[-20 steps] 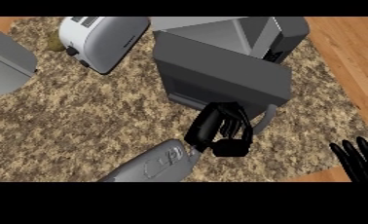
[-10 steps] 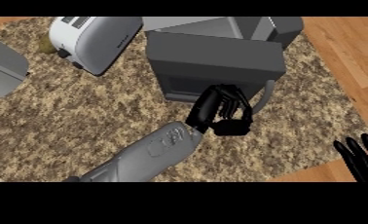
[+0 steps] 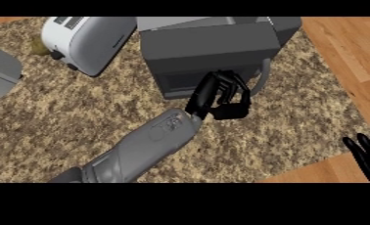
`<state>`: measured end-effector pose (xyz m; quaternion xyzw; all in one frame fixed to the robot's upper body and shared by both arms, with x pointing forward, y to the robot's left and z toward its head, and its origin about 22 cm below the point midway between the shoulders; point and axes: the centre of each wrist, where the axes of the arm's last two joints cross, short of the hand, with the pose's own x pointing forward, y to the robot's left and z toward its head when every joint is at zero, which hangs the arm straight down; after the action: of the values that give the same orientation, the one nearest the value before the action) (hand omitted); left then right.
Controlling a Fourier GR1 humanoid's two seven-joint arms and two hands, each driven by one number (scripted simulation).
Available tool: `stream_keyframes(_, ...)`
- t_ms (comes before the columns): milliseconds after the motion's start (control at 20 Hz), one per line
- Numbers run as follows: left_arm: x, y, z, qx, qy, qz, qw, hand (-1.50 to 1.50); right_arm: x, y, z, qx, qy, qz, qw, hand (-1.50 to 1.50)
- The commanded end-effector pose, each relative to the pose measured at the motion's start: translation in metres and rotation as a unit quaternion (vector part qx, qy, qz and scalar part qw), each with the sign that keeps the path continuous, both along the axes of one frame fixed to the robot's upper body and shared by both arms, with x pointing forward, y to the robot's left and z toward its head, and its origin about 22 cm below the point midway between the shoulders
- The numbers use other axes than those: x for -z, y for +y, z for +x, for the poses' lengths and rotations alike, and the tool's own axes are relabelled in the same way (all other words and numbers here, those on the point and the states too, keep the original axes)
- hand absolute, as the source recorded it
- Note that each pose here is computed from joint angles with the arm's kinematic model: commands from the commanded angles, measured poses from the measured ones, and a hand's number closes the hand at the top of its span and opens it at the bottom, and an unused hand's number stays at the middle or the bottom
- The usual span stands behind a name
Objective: Pick up the milk, place it into the microwave and close the microwave
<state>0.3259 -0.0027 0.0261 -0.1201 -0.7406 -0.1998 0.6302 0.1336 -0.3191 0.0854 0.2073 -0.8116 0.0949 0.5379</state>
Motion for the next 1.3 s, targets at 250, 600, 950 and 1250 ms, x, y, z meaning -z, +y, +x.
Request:
stream_keyframes(250, -0.018, 0.008, 0.03, -0.055, 0.018, -0.053, 0.9969, 1.5, -0.012, 0.002, 0.004, -0.013, -0.013, 0.009, 1.0, -1.5)
stream_keyframes(600, -0.011, 0.015, 0.037, -0.097, 0.004, -0.055, 0.9938, 1.5, -0.017, 0.005, 0.004, -0.043, -0.014, 0.008, 0.999, -1.5)
stream_keyframes(950, -0.017, 0.013, 0.04, -0.104, -0.01, -0.073, 0.9919, 1.5, -0.024, 0.007, 0.007, -0.065, -0.023, 0.015, 0.997, -1.5)
stream_keyframes(1250, -0.016, 0.012, 0.04, -0.107, -0.02, -0.079, 0.9909, 1.5, -0.031, 0.007, 0.008, -0.086, -0.026, 0.005, 0.996, -1.5)
